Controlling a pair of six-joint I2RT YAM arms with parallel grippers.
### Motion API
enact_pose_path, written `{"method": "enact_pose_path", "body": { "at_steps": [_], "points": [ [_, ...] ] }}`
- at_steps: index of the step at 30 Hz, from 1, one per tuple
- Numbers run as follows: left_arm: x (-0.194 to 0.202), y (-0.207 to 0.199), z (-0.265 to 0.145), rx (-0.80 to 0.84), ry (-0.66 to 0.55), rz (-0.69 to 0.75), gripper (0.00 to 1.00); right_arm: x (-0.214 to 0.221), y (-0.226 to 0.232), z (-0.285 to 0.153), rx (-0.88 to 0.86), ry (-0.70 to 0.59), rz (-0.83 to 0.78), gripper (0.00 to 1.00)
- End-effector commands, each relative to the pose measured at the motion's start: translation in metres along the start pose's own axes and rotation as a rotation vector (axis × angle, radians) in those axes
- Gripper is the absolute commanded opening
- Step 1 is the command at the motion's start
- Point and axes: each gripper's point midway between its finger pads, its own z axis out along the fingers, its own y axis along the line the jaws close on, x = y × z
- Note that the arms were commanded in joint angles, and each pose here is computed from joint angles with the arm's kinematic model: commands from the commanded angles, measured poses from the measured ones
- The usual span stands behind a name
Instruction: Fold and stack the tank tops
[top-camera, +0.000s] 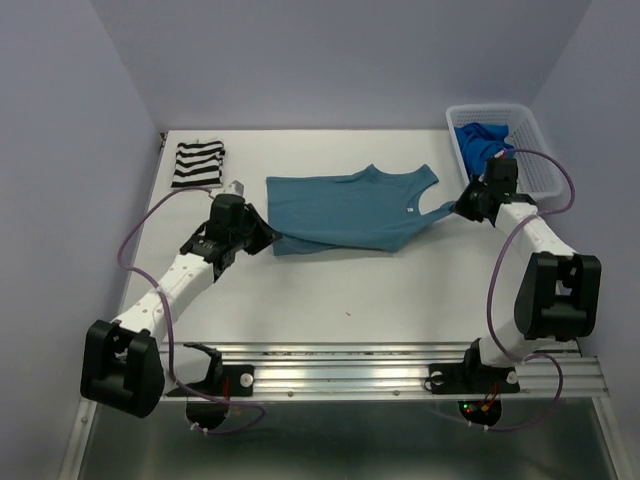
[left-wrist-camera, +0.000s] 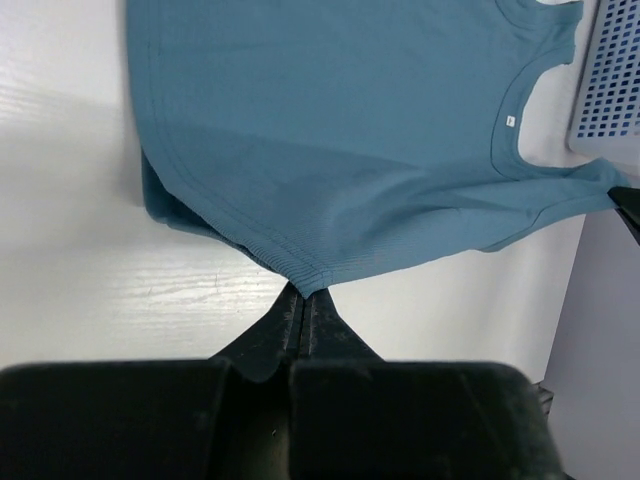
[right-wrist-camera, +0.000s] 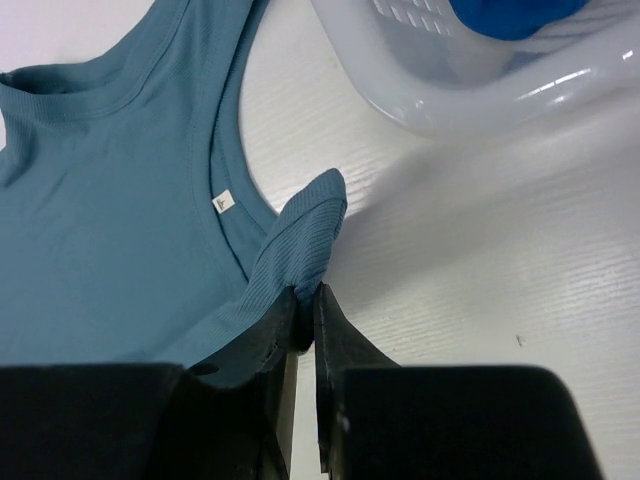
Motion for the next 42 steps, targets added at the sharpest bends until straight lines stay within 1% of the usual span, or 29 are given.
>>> {"method": "enact_pose_path", "body": {
  "at_steps": [1, 11, 17, 20, 22, 25, 26, 27, 28, 29, 32, 33, 37, 42],
  "points": [
    [-0.026, -0.022, 0.000, 0.064, -0.033, 0.053, 0.00, -0.026, 0.013, -0.001, -0.031, -0.038, -0.026, 0.01],
    [-0.060, -0.020, 0.009, 0.036, -0.074, 0.062, 0.00, -0.047, 0.032, 0.015, -0.079, -0.032, -0.057, 0.01],
    [-0.075, -0.015, 0.018, 0.001, -0.075, 0.068, 0.00, -0.050, 0.042, 0.021, -0.125, -0.010, -0.095, 0.01],
    [-0.074, -0.013, 0.020, -0.008, -0.059, 0.066, 0.00, -0.052, 0.035, 0.019, -0.090, -0.026, -0.095, 0.01],
    [-0.070, -0.016, 0.014, 0.011, -0.048, 0.066, 0.00, -0.046, 0.027, 0.017, -0.057, -0.018, -0.090, 0.01],
    [-0.054, -0.008, 0.004, 0.010, -0.023, 0.044, 0.00, -0.038, 0.014, 0.005, -0.004, -0.021, -0.083, 0.01],
    [-0.048, -0.004, 0.002, 0.010, -0.016, 0.032, 0.00, -0.023, 0.003, 0.004, 0.024, 0.004, -0.084, 0.01],
    [-0.031, 0.011, 0.001, -0.023, 0.019, 0.012, 0.00, -0.020, -0.004, 0.002, 0.054, -0.001, -0.083, 0.01],
    [-0.025, 0.015, -0.004, -0.025, 0.019, 0.002, 0.00, -0.015, -0.011, -0.001, 0.078, 0.000, -0.083, 0.01],
    [-0.006, 0.027, -0.004, -0.039, 0.064, -0.018, 0.00, -0.005, -0.019, -0.006, 0.102, 0.009, -0.086, 0.01],
    [0.015, 0.028, -0.015, 0.005, 0.101, -0.046, 0.00, 0.003, -0.032, -0.022, 0.150, -0.001, -0.086, 0.01],
    [0.026, 0.036, -0.016, -0.006, 0.125, -0.056, 0.00, 0.006, -0.037, -0.026, 0.169, -0.004, -0.083, 0.01],
    [0.039, 0.046, -0.024, -0.025, 0.123, -0.051, 0.00, 0.021, -0.058, -0.039, 0.236, -0.004, -0.102, 0.01],
    [0.059, 0.077, -0.009, -0.106, 0.133, -0.070, 0.00, 0.034, -0.067, -0.032, 0.262, 0.028, -0.105, 0.03]
  ]
}}
